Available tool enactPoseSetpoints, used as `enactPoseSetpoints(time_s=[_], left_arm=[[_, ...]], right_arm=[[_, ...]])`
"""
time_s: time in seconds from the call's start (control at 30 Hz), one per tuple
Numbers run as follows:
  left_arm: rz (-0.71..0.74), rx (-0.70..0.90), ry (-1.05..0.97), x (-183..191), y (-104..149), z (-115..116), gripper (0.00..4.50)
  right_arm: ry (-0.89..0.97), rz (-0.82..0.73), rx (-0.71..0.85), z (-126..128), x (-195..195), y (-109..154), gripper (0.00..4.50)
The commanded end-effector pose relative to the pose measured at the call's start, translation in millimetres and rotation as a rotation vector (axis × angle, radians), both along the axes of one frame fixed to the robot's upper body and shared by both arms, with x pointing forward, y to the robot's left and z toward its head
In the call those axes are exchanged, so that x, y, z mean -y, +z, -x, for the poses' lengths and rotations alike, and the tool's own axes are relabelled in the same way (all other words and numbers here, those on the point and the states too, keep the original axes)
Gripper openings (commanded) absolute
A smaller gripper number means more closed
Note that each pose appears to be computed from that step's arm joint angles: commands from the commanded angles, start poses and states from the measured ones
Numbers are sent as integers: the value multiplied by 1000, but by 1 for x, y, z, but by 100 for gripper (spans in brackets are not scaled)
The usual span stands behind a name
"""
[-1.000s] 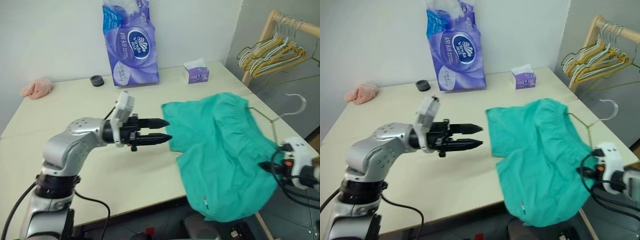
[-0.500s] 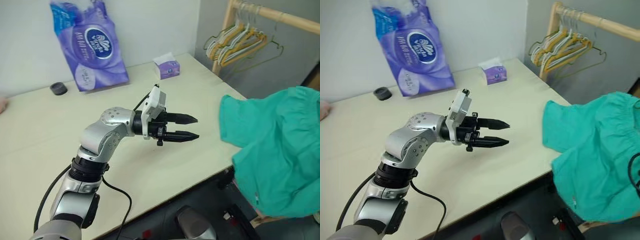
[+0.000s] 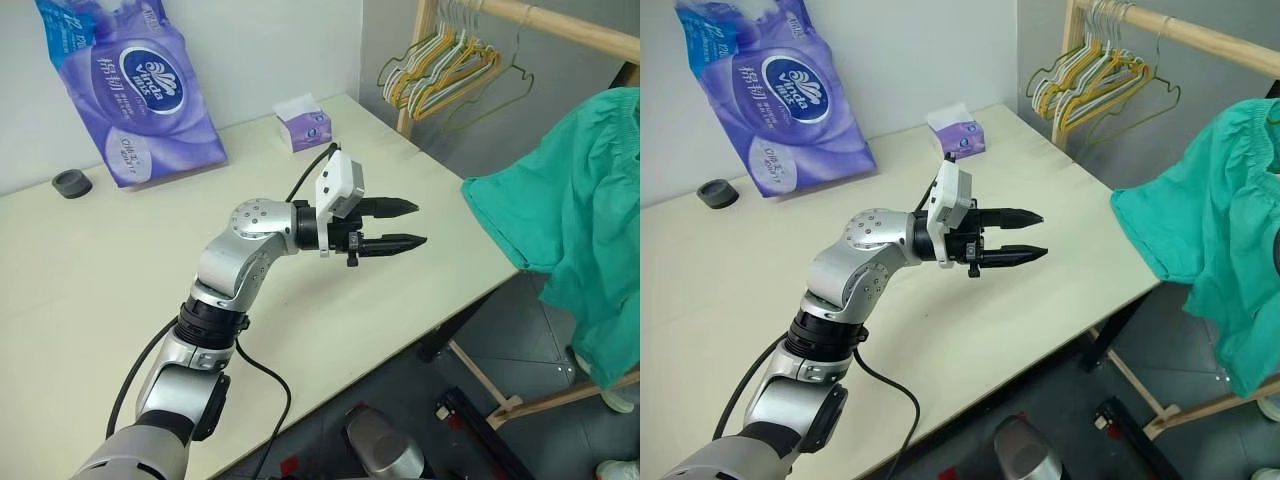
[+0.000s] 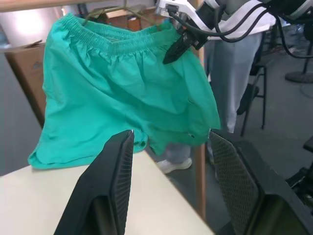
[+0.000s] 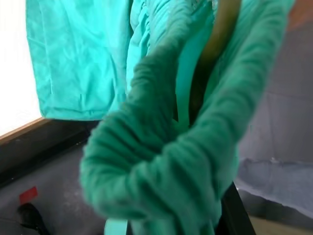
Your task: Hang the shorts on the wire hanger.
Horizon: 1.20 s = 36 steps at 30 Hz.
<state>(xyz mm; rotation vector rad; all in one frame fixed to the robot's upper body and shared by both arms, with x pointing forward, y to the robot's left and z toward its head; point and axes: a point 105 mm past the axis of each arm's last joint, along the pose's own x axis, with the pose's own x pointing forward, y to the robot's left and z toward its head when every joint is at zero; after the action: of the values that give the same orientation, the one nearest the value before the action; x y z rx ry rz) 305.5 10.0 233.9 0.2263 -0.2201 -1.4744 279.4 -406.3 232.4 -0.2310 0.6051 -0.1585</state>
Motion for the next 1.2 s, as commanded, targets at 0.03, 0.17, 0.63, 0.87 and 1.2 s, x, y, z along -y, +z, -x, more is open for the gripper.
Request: enactPoseSetpoints(time_s=[0.03,0.17,0.63,0.87,1.2], left_arm=[[19,66,11,-1,13,3,256],[25,67,21,-3,14,4,256],[30,97,9,4,17,6,256],[37,99,-2,7,20,7,256],[28,-4,-140,13,33,22,256]], right_arm=[[-33,30,61,-9,10,20,0],[-73,36,103,-21,21,30,0],[-228,-60,-25,-17,47,16,0],[-209,-150,-66,-20,35,3,0],[-191,-228,12,-31,23,13,0]])
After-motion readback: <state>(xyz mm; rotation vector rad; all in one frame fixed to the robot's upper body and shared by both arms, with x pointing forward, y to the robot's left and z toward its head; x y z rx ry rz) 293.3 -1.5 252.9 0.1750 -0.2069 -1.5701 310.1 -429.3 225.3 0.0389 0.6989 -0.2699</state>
